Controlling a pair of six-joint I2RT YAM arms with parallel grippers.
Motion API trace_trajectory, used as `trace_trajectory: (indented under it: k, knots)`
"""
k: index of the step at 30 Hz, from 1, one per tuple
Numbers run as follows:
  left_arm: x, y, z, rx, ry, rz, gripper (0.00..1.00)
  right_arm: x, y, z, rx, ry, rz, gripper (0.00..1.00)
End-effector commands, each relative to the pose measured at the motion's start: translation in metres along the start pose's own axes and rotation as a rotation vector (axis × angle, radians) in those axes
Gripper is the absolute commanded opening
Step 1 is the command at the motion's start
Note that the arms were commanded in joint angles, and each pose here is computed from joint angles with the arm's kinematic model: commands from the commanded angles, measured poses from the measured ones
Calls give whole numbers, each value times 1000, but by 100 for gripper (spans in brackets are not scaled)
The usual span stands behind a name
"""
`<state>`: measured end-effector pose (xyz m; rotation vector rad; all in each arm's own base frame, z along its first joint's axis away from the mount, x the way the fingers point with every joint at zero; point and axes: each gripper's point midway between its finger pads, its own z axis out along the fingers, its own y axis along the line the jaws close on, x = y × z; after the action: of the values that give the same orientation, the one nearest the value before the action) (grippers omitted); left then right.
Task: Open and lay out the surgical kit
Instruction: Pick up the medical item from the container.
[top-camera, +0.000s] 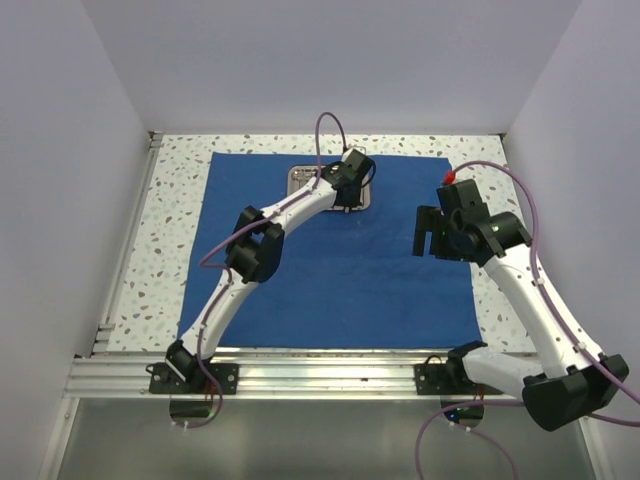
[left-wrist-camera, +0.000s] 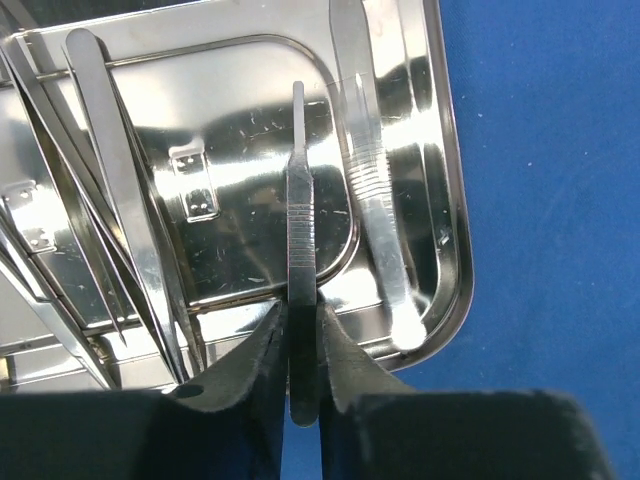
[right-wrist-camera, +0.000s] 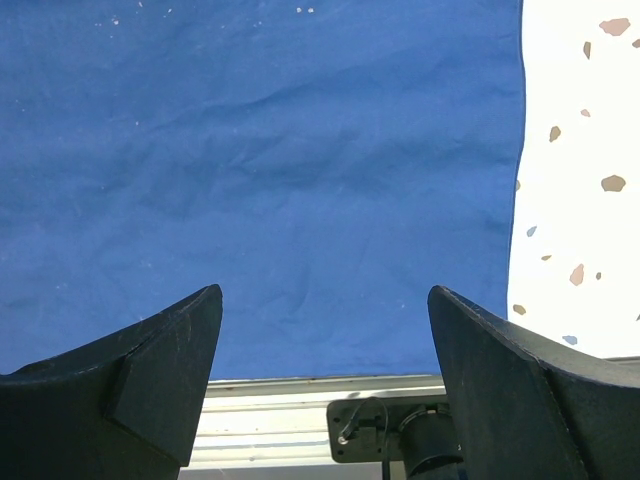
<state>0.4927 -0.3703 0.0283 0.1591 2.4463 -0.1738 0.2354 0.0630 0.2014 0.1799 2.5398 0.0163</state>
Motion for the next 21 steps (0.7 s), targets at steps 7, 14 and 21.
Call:
trace_trajectory:
  k: [7,14,21]
  knots:
    - [-1,5,5,-7,7,-12,0,-6,-1,5,13,-16,-33,88]
    - [-84,3,-58,56,-176,-92,0,-12,7,8,-13,-21,-31,88]
    - [-148,18,-147,96,-323,-149,0,-19,17,9,-45,-29,-19,88]
